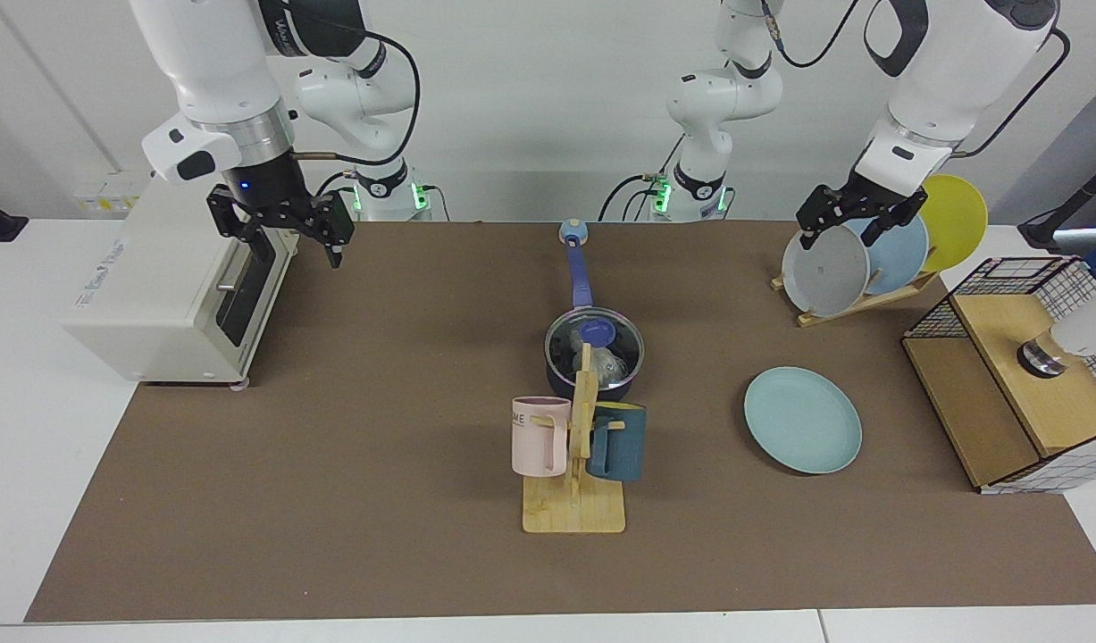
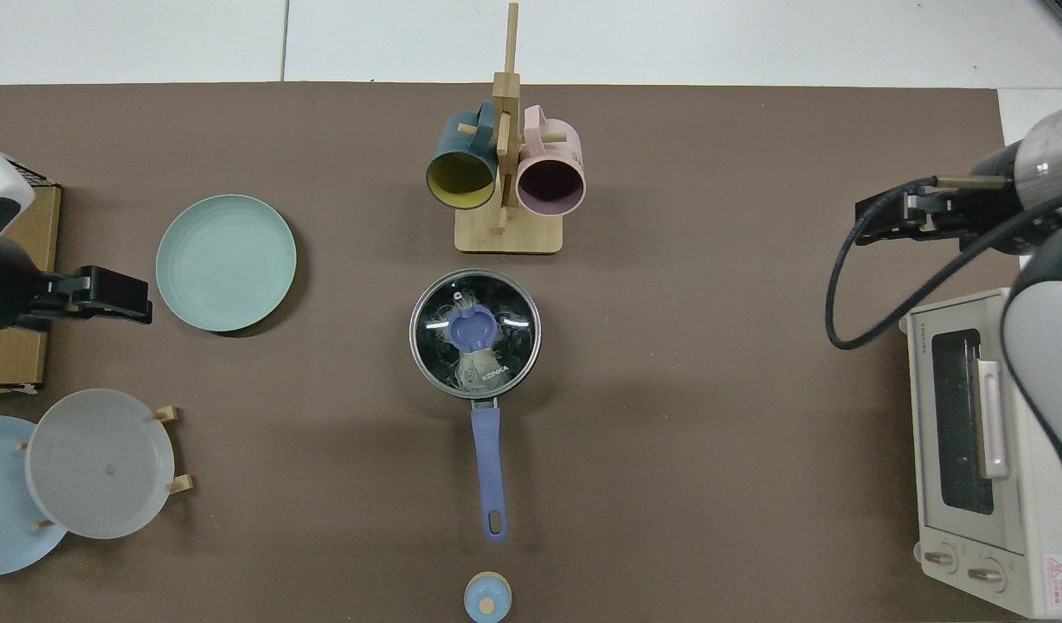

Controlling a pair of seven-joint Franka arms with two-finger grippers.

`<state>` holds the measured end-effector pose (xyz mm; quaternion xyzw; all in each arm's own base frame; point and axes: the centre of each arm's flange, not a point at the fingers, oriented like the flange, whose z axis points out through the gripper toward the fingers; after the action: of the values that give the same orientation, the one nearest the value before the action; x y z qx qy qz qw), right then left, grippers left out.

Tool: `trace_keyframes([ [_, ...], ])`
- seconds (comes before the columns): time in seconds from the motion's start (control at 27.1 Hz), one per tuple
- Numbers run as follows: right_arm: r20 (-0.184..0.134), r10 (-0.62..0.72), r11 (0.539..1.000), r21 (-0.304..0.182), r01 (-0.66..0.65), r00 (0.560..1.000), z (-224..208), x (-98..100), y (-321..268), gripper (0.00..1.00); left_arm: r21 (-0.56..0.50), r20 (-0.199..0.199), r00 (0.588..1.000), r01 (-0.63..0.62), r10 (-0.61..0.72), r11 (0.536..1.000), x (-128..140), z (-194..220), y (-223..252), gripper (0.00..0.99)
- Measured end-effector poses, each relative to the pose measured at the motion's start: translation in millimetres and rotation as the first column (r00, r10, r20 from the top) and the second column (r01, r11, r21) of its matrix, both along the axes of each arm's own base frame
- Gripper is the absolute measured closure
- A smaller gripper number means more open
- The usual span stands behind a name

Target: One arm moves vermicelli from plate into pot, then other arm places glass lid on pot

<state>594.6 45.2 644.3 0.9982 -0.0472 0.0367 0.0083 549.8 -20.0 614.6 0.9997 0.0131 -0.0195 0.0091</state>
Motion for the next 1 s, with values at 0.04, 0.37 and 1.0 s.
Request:
trace_keyframes([
  [0.04,0.001,0.007,1.000,-0.001,-0.007,1.000,2,-1.0,-7,0.00,0.000,0.000,1.000,0.000,0.000,1.000,0,0,0,0.000],
  [0.37,-0.039,-0.004,1.000,0.004,0.004,0.999,7,-19.0,-76,0.00,0.000,0.000,1.000,0.000,0.000,1.000,0,0,0,0.000],
  [1.0,-0.045,-0.013,1.000,0.025,0.014,0.999,7,-64.1,-89,0.00,0.000,0.000,1.000,0.000,0.000,1.000,0,0,0,0.000],
])
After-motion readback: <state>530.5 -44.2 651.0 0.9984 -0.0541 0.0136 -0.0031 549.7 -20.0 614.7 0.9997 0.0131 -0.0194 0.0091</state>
